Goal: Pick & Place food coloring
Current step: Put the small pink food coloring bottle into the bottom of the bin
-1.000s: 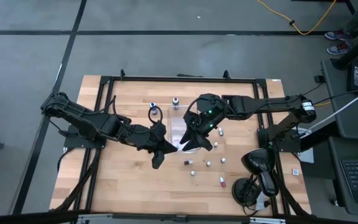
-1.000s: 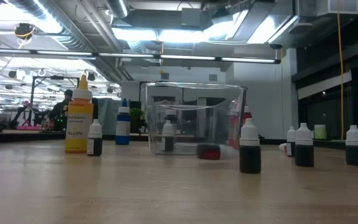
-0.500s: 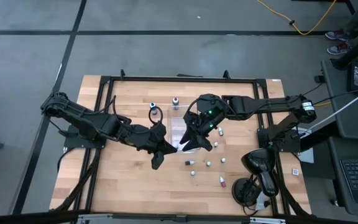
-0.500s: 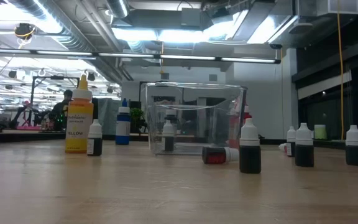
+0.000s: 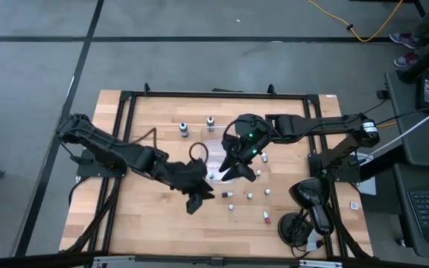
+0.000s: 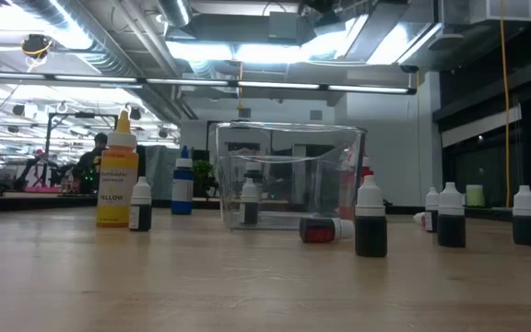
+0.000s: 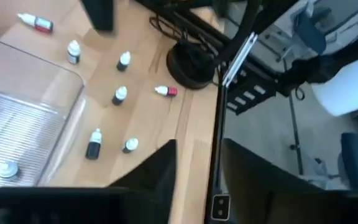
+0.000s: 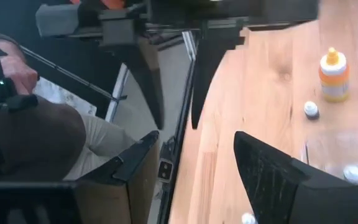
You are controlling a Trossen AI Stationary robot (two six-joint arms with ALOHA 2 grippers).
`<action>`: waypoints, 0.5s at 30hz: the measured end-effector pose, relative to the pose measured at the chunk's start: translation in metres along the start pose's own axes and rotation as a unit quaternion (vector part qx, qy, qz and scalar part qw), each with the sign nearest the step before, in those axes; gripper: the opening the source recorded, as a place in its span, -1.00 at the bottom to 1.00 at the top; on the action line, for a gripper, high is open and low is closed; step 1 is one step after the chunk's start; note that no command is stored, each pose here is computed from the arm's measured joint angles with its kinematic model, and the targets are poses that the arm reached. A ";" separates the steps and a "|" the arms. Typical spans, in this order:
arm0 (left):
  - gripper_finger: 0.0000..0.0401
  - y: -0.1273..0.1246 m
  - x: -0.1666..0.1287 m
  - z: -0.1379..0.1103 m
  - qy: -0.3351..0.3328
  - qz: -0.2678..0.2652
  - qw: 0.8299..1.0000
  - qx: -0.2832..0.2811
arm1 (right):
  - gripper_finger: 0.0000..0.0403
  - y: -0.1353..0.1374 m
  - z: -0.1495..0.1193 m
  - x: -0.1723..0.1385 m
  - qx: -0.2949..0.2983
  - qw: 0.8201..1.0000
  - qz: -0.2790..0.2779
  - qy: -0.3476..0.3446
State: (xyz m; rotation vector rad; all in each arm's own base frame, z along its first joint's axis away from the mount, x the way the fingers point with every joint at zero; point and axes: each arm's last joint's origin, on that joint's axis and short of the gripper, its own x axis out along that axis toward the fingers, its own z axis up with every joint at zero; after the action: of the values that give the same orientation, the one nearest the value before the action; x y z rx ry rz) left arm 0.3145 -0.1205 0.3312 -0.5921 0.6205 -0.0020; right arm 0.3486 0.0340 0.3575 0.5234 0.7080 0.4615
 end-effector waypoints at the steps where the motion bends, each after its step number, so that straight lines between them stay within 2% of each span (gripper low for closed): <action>1: -0.26 0.000 0.004 -0.003 0.005 0.004 1.000 0.003 | 0.03 0.000 -0.001 -0.001 0.000 1.000 -0.002 0.004; 4: -0.07 -0.002 0.012 -0.011 0.022 0.009 1.000 0.020 | 0.03 0.001 -0.006 -0.006 0.007 1.000 -0.014 0.021; 7: 0.02 -0.008 0.014 -0.020 0.016 0.022 0.999 0.047 | 0.03 0.003 -0.008 -0.015 -0.001 0.999 -0.041 0.018; 13: 0.00 -0.017 0.020 -0.038 -0.021 0.092 0.990 0.105 | 0.03 0.007 -0.005 -0.035 -0.011 0.998 -0.061 -0.008; 15: -0.02 -0.017 0.027 -0.047 -0.011 0.108 0.987 0.121 | 0.03 0.008 -0.004 -0.041 -0.015 0.998 -0.061 -0.018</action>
State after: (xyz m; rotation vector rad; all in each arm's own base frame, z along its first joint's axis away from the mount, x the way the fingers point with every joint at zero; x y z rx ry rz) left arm 0.3138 -0.1641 0.2951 -0.2866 0.6489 0.1309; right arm 0.3162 0.0181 0.3796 0.4565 0.6943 0.3469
